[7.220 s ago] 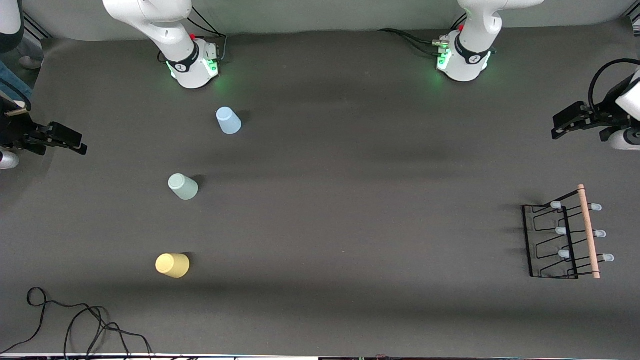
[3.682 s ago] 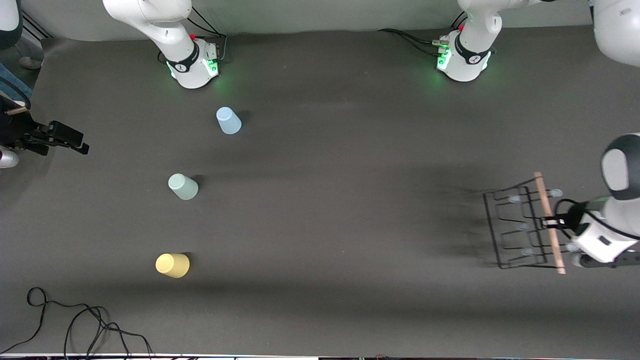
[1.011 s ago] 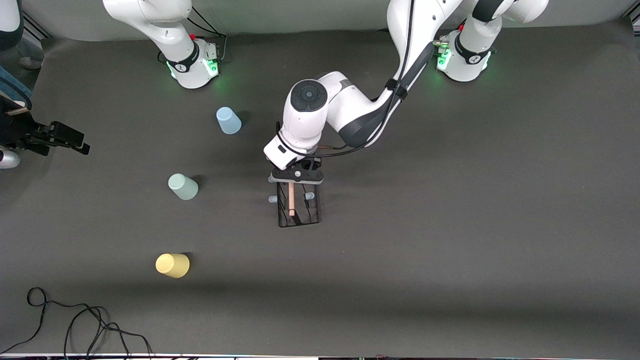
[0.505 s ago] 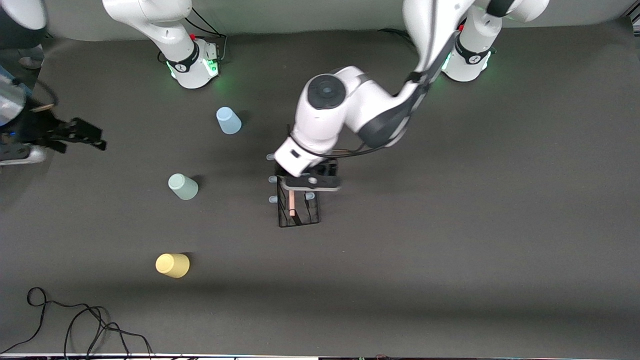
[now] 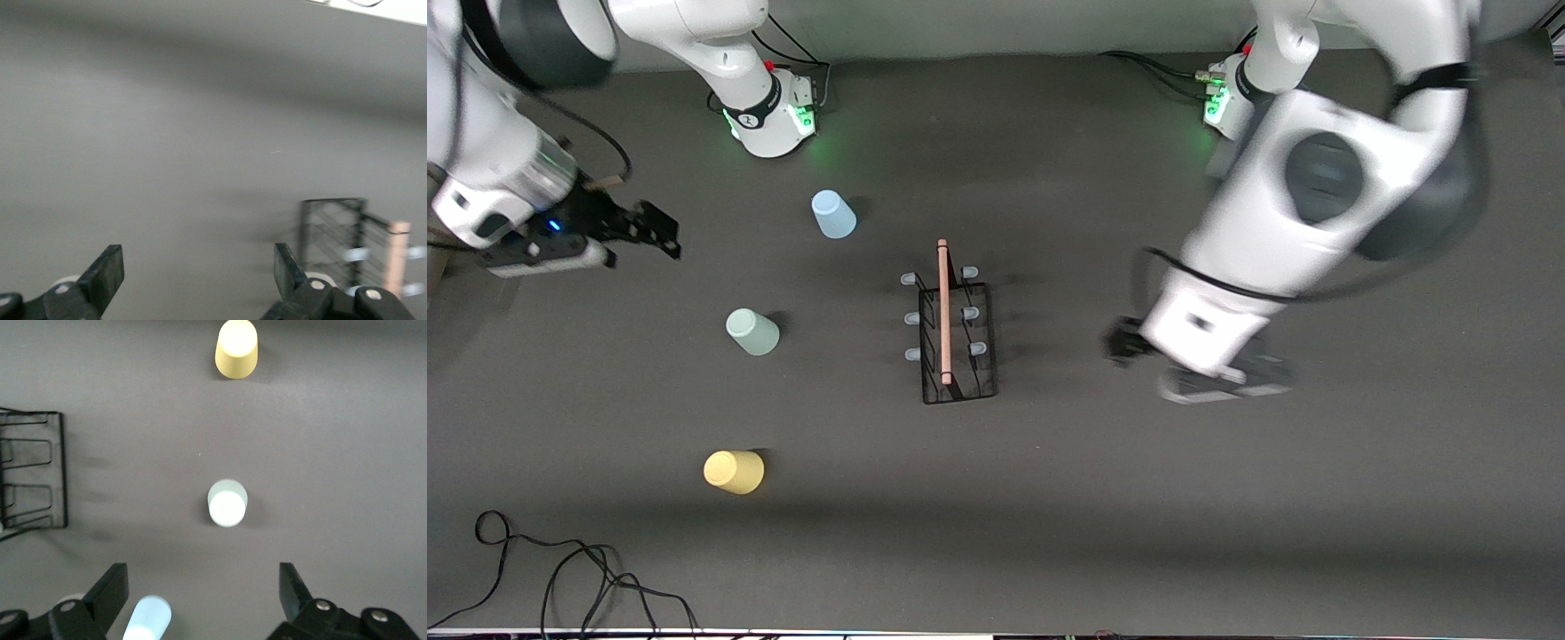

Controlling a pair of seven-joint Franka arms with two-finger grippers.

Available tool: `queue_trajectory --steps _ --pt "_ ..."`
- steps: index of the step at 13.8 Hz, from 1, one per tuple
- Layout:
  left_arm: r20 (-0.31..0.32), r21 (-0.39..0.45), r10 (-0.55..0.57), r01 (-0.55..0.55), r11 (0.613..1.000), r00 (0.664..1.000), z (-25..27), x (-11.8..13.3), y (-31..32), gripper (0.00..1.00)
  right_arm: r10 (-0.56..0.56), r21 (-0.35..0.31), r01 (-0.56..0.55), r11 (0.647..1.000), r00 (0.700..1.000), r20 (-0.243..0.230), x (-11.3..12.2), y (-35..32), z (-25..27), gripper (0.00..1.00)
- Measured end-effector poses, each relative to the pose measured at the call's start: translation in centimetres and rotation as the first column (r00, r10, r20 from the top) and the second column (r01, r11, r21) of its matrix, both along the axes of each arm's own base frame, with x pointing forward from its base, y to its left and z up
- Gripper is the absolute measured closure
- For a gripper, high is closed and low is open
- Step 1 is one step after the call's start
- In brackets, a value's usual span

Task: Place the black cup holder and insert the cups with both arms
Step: 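Release the rack and withdraw the left gripper while the right gripper reaches the green cup, then grasp the pale green cup with the right gripper and lift it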

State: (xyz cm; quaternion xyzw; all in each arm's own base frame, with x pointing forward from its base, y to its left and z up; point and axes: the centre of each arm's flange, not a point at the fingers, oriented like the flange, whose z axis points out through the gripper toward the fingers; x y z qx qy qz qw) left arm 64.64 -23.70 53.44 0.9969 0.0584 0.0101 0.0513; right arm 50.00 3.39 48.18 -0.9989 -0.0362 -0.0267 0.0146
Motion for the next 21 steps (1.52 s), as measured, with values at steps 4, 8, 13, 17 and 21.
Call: queue_trajectory --steps 4,8,13,17,21 --pt "-0.078 0.021 -0.028 0.030 0.999 0.997 0.8 1.7 16.4 0.00 0.011 -0.009 -0.011 1.000 1.000 0.019 1.6 0.0 -11.9 0.00" --pt "-0.107 0.005 -0.104 0.105 0.994 0.989 -1.1 1.1 28.2 0.00 0.013 -0.017 -0.012 1.000 1.000 0.008 1.6 0.0 -20.3 0.00" --pt "-0.123 0.072 -0.105 0.114 0.991 0.987 -2.0 0.1 29.8 0.00 0.032 -0.022 -0.033 0.999 0.998 -0.062 0.8 -0.1 -24.2 0.00" --pt "-0.091 0.099 -0.097 0.106 0.989 0.991 2.8 -4.3 29.2 0.00 0.035 -0.024 -0.038 0.999 0.995 -0.095 -0.4 -0.2 -25.4 0.03" --pt "-0.076 0.114 -0.101 0.109 0.987 0.992 6.7 -8.6 27.7 0.00 0.047 -0.031 -0.051 0.998 0.992 -0.119 -0.6 -0.2 -25.5 0.35"
